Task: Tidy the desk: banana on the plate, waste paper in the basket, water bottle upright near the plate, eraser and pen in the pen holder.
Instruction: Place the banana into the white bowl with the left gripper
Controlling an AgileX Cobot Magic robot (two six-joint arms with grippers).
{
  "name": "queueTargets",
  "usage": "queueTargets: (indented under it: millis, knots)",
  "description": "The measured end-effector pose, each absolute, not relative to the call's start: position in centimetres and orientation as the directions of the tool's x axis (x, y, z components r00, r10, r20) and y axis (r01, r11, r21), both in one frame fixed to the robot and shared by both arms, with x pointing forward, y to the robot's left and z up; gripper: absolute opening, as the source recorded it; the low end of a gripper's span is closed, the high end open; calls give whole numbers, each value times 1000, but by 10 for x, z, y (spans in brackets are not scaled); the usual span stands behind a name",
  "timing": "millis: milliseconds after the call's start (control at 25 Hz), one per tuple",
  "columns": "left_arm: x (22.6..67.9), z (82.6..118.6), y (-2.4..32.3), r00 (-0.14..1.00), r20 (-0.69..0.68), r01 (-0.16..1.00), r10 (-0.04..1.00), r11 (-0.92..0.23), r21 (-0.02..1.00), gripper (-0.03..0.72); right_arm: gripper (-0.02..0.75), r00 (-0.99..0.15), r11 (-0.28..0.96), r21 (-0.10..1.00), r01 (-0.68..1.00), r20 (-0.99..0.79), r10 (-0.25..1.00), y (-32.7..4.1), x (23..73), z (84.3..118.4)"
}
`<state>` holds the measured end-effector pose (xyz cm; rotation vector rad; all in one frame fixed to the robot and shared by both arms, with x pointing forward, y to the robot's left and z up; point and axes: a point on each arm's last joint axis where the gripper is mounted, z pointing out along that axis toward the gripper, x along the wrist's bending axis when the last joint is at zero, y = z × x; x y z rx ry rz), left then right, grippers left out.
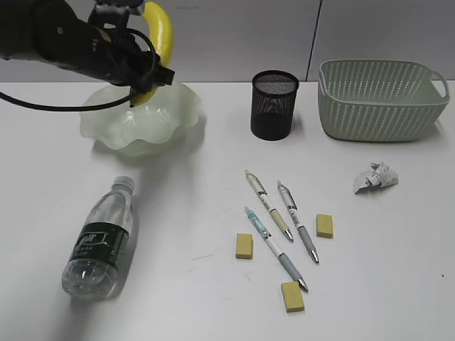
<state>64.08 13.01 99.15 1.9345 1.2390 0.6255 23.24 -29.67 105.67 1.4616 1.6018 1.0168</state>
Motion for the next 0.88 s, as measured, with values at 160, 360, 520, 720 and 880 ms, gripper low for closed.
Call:
queueTargets:
  millis: [160,360,520,720,880]
  knots:
    - [647,979,131,422,40,535,906,-285,795,319,236,-88,42,907,419,-5,996,-297,232,1057]
    - [651,957,129,432,55,556,900,-314,770,319,236,-88,42,907,419,-5,996,-297,232,1057]
    - [653,940,130,446,77,568,892,-348,745,349,236,-88,42,907,419,-5,996,-297,232,1057]
    - [654,928,132,450,79,602,890,-367,709,464,236,-88,42,907,419,-5,996,-297,232,1057]
    - [652,926,134,452,76,623,889,-376,686,491,236,-88,42,907,419,-5,996,-297,232,1057]
